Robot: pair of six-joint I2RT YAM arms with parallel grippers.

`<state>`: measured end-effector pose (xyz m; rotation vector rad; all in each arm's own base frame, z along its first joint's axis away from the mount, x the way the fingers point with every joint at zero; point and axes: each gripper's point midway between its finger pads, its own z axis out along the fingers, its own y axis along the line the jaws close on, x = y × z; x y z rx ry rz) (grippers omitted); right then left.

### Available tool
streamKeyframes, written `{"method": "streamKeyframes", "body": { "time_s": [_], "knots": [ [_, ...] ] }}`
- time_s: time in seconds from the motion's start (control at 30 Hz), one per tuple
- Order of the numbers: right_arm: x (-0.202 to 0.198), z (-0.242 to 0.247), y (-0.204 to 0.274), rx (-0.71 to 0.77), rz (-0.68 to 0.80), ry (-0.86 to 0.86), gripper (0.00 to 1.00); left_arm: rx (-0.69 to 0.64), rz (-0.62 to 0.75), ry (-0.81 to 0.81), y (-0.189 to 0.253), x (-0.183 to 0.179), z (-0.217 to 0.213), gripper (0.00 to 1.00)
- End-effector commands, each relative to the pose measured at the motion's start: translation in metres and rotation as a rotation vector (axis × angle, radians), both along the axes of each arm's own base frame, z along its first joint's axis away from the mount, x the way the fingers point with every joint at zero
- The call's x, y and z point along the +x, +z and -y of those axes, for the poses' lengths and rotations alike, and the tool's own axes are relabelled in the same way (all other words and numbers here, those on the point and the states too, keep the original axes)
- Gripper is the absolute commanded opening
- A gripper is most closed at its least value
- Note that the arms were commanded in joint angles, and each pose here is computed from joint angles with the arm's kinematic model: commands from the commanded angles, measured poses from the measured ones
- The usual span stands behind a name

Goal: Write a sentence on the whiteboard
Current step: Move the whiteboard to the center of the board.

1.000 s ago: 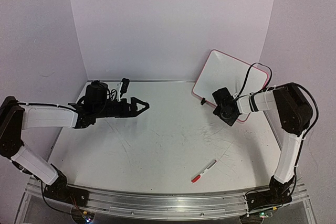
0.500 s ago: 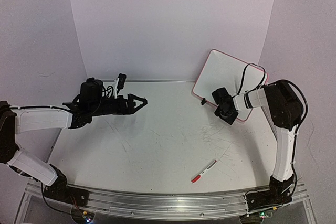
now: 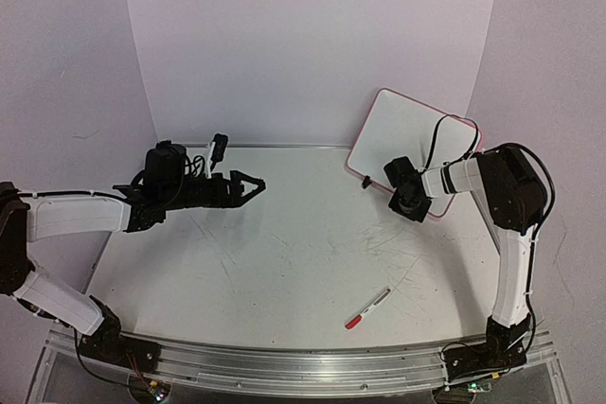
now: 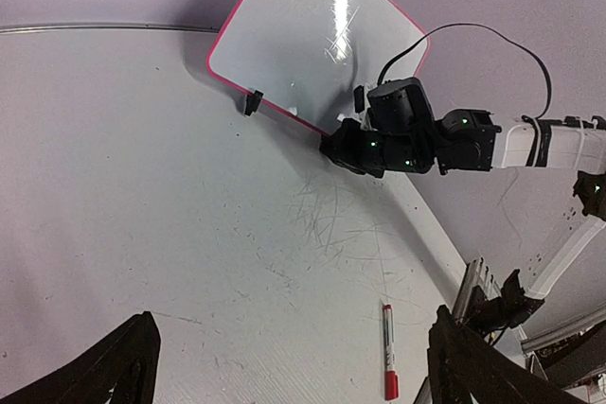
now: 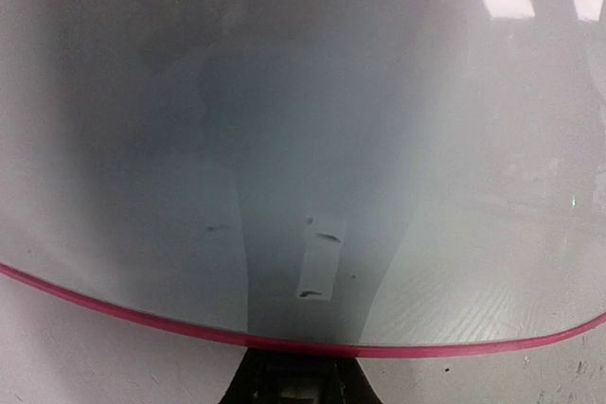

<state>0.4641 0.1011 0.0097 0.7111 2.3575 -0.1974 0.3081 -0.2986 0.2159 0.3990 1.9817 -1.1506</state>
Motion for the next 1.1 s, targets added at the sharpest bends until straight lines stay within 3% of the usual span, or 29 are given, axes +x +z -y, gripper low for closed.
{"method": "streamKeyframes", "body": {
  "time_s": [0.0,0.2,0.67,1.07],
  "knots": [
    [0.010,-0.031,0.002,-0.021,0.013,0.195,0.00,-0.006,0.030,0.008,0.009,0.002,0.000,0.99],
    [-0.009,-0.069,0.003,-0.044,0.023,0.437,0.00,0.011,0.024,0.028,0.003,0.010,0.001,0.99],
    [-0.081,-0.161,0.003,0.101,0.059,0.941,0.00,0.032,0.000,0.136,-0.007,0.030,-0.005,0.99],
    [-0.128,-0.205,0.014,0.104,0.088,1.053,0.00,0.059,-0.048,0.306,-0.028,0.034,-0.035,0.98]
  ]
}}
